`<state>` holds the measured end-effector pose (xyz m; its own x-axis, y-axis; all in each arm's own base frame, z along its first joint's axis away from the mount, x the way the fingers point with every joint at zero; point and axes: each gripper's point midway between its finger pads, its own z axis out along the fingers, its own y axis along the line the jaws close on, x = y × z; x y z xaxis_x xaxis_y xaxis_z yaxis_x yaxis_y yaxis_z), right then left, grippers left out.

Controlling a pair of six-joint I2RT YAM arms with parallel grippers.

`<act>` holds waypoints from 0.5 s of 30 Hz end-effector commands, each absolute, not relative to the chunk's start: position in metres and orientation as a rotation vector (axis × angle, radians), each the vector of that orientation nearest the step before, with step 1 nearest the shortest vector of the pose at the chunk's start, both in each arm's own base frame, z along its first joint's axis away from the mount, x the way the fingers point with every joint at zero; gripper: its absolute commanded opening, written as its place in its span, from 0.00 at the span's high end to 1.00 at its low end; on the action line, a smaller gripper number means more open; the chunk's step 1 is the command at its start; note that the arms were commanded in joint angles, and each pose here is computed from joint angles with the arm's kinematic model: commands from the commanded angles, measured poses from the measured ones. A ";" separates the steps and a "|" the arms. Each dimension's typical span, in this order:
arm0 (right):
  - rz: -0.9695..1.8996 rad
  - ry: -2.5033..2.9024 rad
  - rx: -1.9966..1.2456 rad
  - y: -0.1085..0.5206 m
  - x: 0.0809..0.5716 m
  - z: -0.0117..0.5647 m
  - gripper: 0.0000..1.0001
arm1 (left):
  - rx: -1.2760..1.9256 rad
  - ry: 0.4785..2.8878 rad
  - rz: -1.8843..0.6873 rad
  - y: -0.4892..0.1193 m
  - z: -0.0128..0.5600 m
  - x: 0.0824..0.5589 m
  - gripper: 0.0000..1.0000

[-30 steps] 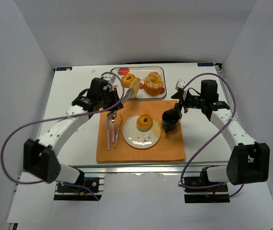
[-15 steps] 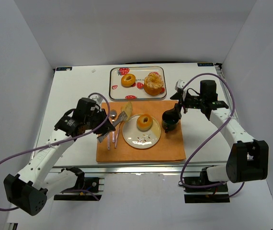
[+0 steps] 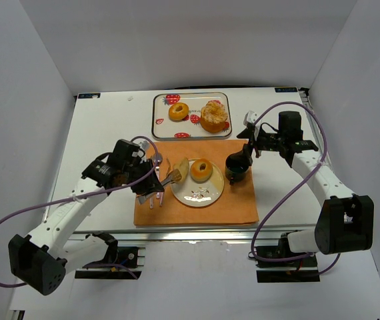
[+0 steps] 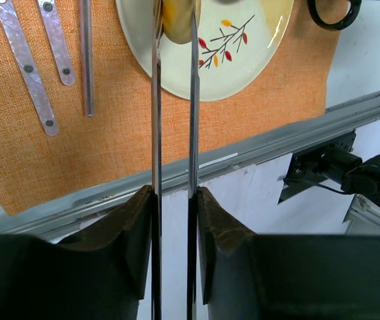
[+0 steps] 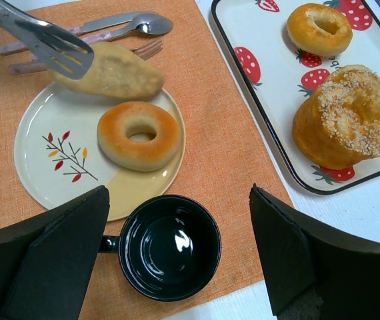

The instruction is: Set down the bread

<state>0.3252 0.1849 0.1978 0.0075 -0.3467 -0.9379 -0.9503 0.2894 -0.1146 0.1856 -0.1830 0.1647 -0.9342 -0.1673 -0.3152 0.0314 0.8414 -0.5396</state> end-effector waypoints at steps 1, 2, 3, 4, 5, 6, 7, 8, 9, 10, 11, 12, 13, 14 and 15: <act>0.705 1.475 -1.246 0.185 0.333 0.219 0.11 | -0.047 2.650 -0.820 -0.187 0.171 0.184 0.61; 0.705 1.476 -1.243 0.184 0.333 0.220 0.11 | -0.045 2.653 -0.815 -0.187 0.170 0.185 0.57; 0.706 1.476 -1.244 0.185 0.333 0.220 0.11 | -0.042 2.654 -0.813 -0.187 0.169 0.185 0.55; 0.706 1.475 -1.242 0.185 0.333 0.220 0.11 | -0.043 2.655 -0.810 -0.187 0.169 0.186 0.54; 0.707 1.476 -1.241 0.185 0.334 0.221 0.11 | -0.038 2.654 -0.811 -0.188 0.169 0.186 0.52; 0.707 1.475 -1.242 0.185 0.334 0.221 0.11 | -0.036 2.653 -0.811 -0.189 0.170 0.186 0.49; 0.706 1.474 -1.242 0.185 0.334 0.221 0.11 | -0.030 2.647 -0.816 -0.190 0.172 0.187 0.47; 0.707 1.475 -1.241 0.185 0.334 0.221 0.11 | -0.029 2.649 -0.816 -0.190 0.173 0.186 0.45; 0.706 1.473 -1.241 0.185 0.334 0.222 0.11 | -0.024 2.647 -0.816 -0.190 0.174 0.185 0.44; 0.707 1.472 -1.241 0.185 0.334 0.222 0.11 | -0.023 2.646 -0.819 -0.190 0.175 0.185 0.44; 0.708 1.474 -1.241 0.185 0.334 0.221 0.11 | -0.019 2.638 -0.822 -0.190 0.178 0.185 0.44; 0.713 1.476 -1.239 0.186 0.334 0.221 0.11 | -0.019 2.638 -0.824 -0.190 0.179 0.185 0.44; 0.714 1.477 -1.238 0.186 0.334 0.220 0.11 | -0.021 2.637 -0.823 -0.190 0.179 0.185 0.43; 0.714 1.477 -1.237 0.186 0.334 0.221 0.11 | -0.020 2.633 -0.826 -0.190 0.181 0.185 0.43; 0.715 1.476 -1.237 0.186 0.334 0.220 0.11 | -0.023 2.629 -0.825 -0.190 0.182 0.185 0.43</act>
